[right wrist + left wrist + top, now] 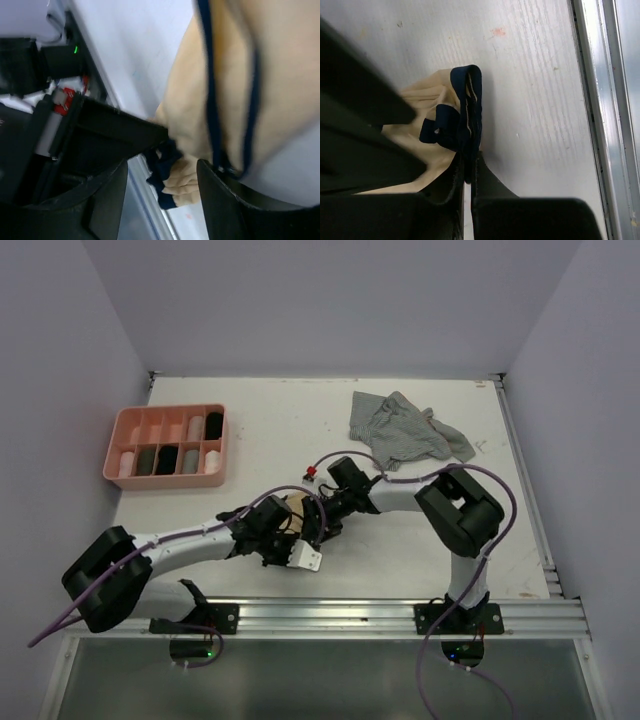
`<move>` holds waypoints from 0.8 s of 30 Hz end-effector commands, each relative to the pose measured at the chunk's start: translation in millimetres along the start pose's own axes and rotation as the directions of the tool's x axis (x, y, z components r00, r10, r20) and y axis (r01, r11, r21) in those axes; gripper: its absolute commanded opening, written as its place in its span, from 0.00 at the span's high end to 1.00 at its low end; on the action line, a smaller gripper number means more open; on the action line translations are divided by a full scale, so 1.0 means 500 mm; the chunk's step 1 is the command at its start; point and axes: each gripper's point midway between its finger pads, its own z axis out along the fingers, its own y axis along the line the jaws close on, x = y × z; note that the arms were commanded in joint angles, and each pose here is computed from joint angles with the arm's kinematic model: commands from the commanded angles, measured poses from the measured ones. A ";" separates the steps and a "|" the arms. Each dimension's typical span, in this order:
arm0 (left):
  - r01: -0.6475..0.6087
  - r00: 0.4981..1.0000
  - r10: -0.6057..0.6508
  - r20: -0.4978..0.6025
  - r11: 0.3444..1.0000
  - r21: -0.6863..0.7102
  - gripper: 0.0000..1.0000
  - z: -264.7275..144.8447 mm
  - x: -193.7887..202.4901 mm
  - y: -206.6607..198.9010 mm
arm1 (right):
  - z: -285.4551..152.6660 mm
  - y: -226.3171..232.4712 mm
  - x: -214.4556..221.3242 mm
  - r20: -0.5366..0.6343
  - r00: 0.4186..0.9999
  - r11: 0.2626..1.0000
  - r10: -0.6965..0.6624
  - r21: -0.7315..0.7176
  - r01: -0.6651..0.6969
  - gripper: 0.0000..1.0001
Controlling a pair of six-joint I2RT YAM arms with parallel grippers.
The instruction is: Roll the underwear
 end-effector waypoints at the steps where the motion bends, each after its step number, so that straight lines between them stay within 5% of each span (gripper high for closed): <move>1: 0.103 0.994 -0.096 -0.046 0.976 0.193 1.00 0.013 0.028 -0.080 | -0.092 -0.060 -0.104 0.255 0.963 0.960 -0.087 0.280 0.012 0.38; 10: 0.326 0.939 -0.345 -0.010 0.877 0.353 1.00 -0.016 0.026 -0.008 | -0.259 0.013 -0.112 0.453 0.851 0.887 -0.265 0.461 0.031 0.39; 16: 0.466 0.856 -0.514 -0.063 0.712 0.524 1.00 0.003 0.031 0.011 | -0.280 0.053 -0.035 0.376 0.815 0.830 -0.441 0.517 0.211 0.52; 20: 0.542 0.784 -0.608 -0.127 0.571 0.616 1.00 0.011 0.054 0.011 | -0.265 0.076 0.014 0.263 0.764 0.727 -0.589 0.584 0.360 0.52; 24: 0.566 0.751 -0.644 -0.147 0.511 0.647 1.00 0.018 0.065 0.038 | -0.210 0.108 0.040 0.136 0.670 0.601 -0.730 0.594 0.534 0.44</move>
